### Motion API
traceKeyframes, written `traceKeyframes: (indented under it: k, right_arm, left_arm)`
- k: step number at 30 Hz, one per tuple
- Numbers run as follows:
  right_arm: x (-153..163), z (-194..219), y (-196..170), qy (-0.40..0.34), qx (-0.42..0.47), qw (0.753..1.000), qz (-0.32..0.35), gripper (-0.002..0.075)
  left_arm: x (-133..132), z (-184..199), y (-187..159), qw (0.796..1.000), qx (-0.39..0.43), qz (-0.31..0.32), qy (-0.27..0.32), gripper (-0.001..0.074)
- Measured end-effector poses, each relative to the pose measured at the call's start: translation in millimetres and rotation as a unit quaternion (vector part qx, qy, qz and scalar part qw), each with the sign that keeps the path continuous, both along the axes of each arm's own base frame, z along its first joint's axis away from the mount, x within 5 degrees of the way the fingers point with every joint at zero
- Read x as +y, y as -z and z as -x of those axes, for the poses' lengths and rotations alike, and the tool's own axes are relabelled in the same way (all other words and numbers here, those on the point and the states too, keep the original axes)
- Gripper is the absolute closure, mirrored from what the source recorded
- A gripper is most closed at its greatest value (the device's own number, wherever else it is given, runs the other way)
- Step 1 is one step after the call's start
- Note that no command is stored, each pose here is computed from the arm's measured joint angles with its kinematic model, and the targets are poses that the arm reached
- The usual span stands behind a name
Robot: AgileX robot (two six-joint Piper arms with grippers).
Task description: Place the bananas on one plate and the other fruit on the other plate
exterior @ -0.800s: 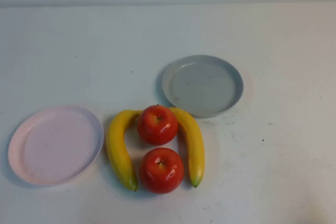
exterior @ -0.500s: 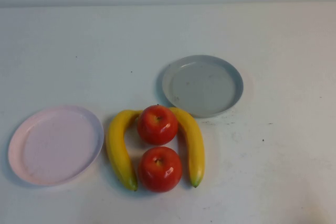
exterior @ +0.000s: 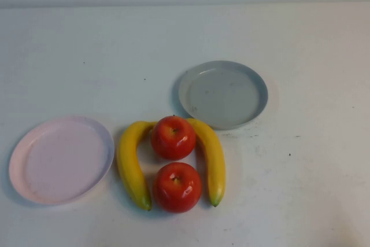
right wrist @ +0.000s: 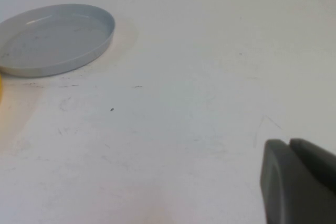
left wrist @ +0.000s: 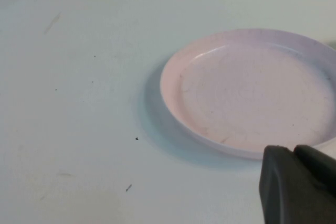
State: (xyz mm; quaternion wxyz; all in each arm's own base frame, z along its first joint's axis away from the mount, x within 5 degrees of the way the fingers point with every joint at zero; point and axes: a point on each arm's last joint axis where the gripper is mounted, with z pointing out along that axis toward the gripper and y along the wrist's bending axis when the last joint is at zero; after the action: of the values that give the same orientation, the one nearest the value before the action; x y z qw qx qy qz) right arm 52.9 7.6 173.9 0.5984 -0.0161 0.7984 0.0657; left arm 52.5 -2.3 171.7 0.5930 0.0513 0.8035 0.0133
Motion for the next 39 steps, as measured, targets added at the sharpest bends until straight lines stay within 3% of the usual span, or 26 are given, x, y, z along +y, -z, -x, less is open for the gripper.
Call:
traceKeyframes:
  k: [6, 14, 17, 22, 25, 33, 36, 39]
  right_arm:
    - [0, 0, 0, 0.000, 0.000, 1.000, 0.000, 0.0743]
    - [0, 0, 0, 0.000, 0.000, 1.000, 0.000, 0.0743]
    - [0, 0, 0, 0.000, 0.000, 1.000, 0.000, 0.0743]
    - [0, 0, 0, 0.000, 0.000, 1.000, 0.000, 0.0743]
    - [0, 0, 0, 0.000, 0.000, 1.000, 0.000, 0.0743]
    - [0, 0, 0, 0.000, 0.000, 1.000, 0.000, 0.0743]
    - [0, 0, 0, 0.000, 0.000, 1.000, 0.000, 0.0743]
    - [0, 0, 0, 0.000, 0.000, 1.000, 0.000, 0.0743]
  left_arm:
    - [0, 0, 0, 1.000, -0.002, 0.008, -0.002, 0.0734]
    - [-4, -1, -4, 0.997, -0.016, 0.077, 0.000, 0.0734]
    - [-7, -1, -7, 0.989, -0.029, 0.146, 0.001, 0.0734]
    - [-9, -3, -18, 0.959, -0.071, 0.275, -0.007, 0.0734]
    - [-8, -3, -22, 0.946, -0.091, 0.312, -0.015, 0.0734]
    - [-8, -1, -42, 0.928, -0.118, 0.354, -0.010, 0.0735]
    - [-12, -2, -68, 0.932, -0.100, 0.348, 0.008, 0.0735]
    - [-20, -10, -91, 0.944, -0.032, 0.328, 0.031, 0.0735]
